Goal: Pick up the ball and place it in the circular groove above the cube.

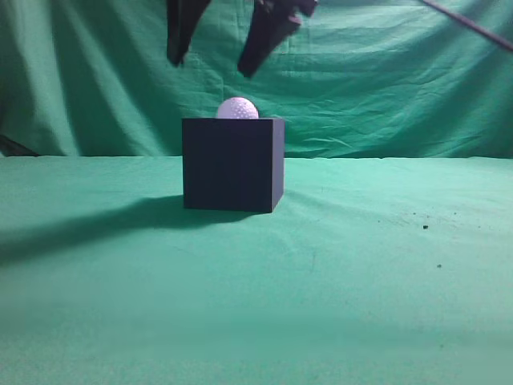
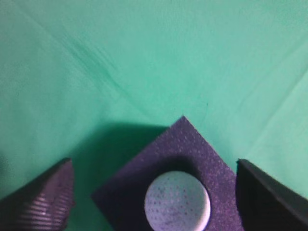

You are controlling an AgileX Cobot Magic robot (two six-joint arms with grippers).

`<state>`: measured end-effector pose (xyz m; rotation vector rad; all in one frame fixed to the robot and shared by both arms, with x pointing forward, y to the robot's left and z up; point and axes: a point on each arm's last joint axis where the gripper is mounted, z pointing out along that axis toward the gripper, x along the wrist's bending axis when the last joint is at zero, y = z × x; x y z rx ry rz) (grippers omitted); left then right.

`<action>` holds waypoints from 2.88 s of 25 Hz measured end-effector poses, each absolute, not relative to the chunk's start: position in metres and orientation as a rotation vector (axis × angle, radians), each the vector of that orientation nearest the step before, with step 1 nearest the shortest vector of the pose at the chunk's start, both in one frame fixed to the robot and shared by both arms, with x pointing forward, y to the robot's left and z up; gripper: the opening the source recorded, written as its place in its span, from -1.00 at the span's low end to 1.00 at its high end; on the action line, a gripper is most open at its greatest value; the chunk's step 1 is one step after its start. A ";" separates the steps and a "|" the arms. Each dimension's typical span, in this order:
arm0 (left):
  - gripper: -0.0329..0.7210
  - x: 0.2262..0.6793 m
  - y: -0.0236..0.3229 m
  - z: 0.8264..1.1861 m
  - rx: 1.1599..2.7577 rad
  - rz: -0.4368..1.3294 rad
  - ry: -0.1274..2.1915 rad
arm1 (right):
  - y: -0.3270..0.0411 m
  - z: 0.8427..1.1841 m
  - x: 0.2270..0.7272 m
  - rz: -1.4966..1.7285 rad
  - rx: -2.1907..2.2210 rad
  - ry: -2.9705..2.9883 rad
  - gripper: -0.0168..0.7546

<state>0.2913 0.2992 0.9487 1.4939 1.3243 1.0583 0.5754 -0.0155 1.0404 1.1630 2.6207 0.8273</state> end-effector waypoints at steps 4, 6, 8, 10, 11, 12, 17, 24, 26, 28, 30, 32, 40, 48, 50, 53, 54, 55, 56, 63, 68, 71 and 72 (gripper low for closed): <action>-0.91 0.291 0.299 0.949 1.494 1.058 1.324 | -0.018 1.075 0.570 0.834 1.140 2.633 0.41; -0.91 0.291 0.299 0.949 1.494 1.058 1.324 | -0.022 1.089 0.566 0.804 1.142 2.648 0.41; -0.91 0.291 0.299 0.949 1.494 1.058 1.324 | -0.029 1.098 0.561 0.741 1.200 2.648 0.22; -0.91 0.291 0.299 0.949 1.494 1.058 1.324 | -0.037 1.105 0.557 0.668 1.261 2.624 -0.10; -0.91 0.291 0.299 0.949 1.494 1.058 1.324 | -0.041 1.109 0.554 0.629 1.290 2.614 -0.27; -0.91 0.291 0.299 0.949 1.494 1.058 1.324 | -0.046 1.112 0.552 0.593 1.307 2.603 -0.46; -0.91 0.291 0.299 0.949 1.494 1.058 1.324 | -0.067 1.143 0.537 0.581 1.349 2.499 -0.96; -0.91 0.291 0.299 0.949 1.494 1.058 1.324 | -0.123 1.186 0.473 0.677 1.376 2.386 -0.96; -0.91 0.291 0.299 0.949 1.494 1.058 1.324 | -0.144 1.184 0.450 0.657 1.377 2.371 -0.96; -0.91 0.291 0.299 0.949 1.494 1.058 1.324 | -0.162 1.179 0.428 0.661 1.378 2.358 -0.96; -0.91 0.291 0.299 0.949 1.494 1.058 1.324 | -0.180 1.173 0.406 0.715 1.375 2.329 -0.96; -0.91 0.291 0.299 0.949 1.494 1.058 1.324 | -0.194 1.166 0.387 0.797 1.355 2.295 -0.96; -0.91 0.291 0.299 0.949 1.494 1.058 1.324 | -0.244 1.138 0.321 1.024 1.312 2.190 -0.96; -0.91 0.291 0.299 0.949 1.494 1.058 1.324 | -0.269 1.135 0.295 0.989 1.314 2.164 -0.96; -0.91 0.291 0.299 0.949 1.494 1.058 1.324 | -0.271 1.134 0.296 0.987 1.298 2.143 -0.96; -0.91 0.291 0.299 0.949 1.494 1.058 1.324 | -0.273 1.130 0.296 1.071 1.258 2.054 -0.96; -0.91 0.291 0.299 0.949 1.494 1.058 1.324 | -0.275 1.126 0.296 1.109 1.248 2.002 -0.96; -0.91 0.291 0.299 0.949 1.494 1.058 1.324 | -0.277 1.119 0.295 1.130 1.246 1.950 -0.96; -0.91 0.291 0.299 0.949 1.494 1.058 1.324 | -0.279 1.115 0.295 1.168 1.232 1.888 -0.96; -0.91 0.291 0.299 0.949 1.494 1.058 1.324 | -0.291 1.047 0.292 1.245 1.226 1.506 -0.96; -0.91 0.291 0.299 0.949 1.494 1.058 1.324 | -0.294 0.995 0.290 1.260 1.305 1.380 -0.96; -0.91 0.291 0.299 0.949 1.494 1.058 1.324 | -0.295 0.969 0.292 1.243 1.382 1.364 -0.96; -0.91 0.291 0.299 0.949 1.494 1.058 1.324 | -0.295 0.961 0.292 1.231 1.412 1.364 -0.96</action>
